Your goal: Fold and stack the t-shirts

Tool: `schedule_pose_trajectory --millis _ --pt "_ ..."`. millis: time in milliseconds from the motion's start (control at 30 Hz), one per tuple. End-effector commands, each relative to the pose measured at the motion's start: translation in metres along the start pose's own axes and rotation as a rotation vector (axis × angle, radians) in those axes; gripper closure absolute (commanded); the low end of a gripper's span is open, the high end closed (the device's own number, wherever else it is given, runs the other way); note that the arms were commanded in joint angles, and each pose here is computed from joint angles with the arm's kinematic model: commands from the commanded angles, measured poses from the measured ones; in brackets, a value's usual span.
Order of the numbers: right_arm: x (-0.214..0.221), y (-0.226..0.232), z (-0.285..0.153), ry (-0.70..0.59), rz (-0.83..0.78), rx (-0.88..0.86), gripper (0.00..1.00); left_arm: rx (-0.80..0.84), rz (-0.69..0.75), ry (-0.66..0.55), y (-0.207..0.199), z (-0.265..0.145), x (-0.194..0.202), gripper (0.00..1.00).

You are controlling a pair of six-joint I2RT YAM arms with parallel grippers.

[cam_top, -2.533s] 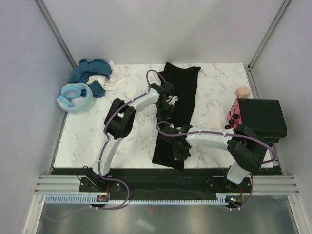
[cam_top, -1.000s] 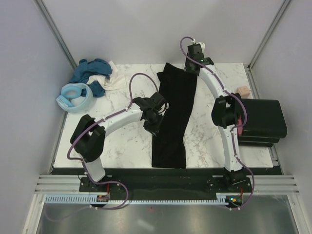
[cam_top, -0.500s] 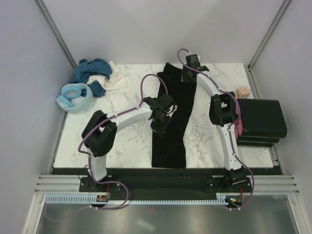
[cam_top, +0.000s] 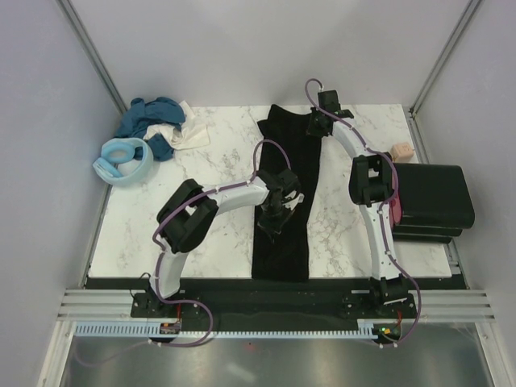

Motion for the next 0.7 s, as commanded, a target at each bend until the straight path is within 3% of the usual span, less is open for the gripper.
schedule_pose_trajectory --millis 0,133,300,567,667 --pt "0.044 0.0 0.02 0.188 0.031 -0.068 0.87 0.033 0.035 0.054 -0.008 0.014 0.004 0.98" --pt "0.037 0.011 0.021 0.165 0.029 -0.119 0.85 0.03 0.04 0.057 -0.008 0.014 0.006 0.98" --pt "0.029 0.033 0.023 0.11 0.032 -0.195 0.69 0.028 0.048 0.062 -0.008 0.017 0.007 0.98" --pt "0.037 0.04 0.039 0.101 0.093 -0.237 0.59 -0.015 0.013 0.064 -0.002 0.023 0.007 0.98" --pt "0.037 0.041 0.04 0.101 0.096 -0.242 0.5 -0.014 -0.049 0.072 0.005 0.026 0.004 0.98"
Point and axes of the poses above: each gripper's point midway between its finger pads, its own z axis out along the fingers, its own y axis along the line the jaws close on, x = y × z, the point moved 9 cm from there along -z, back along the fingers, and after that the axes turned 2 degrees about z, right-handed, at the moved point
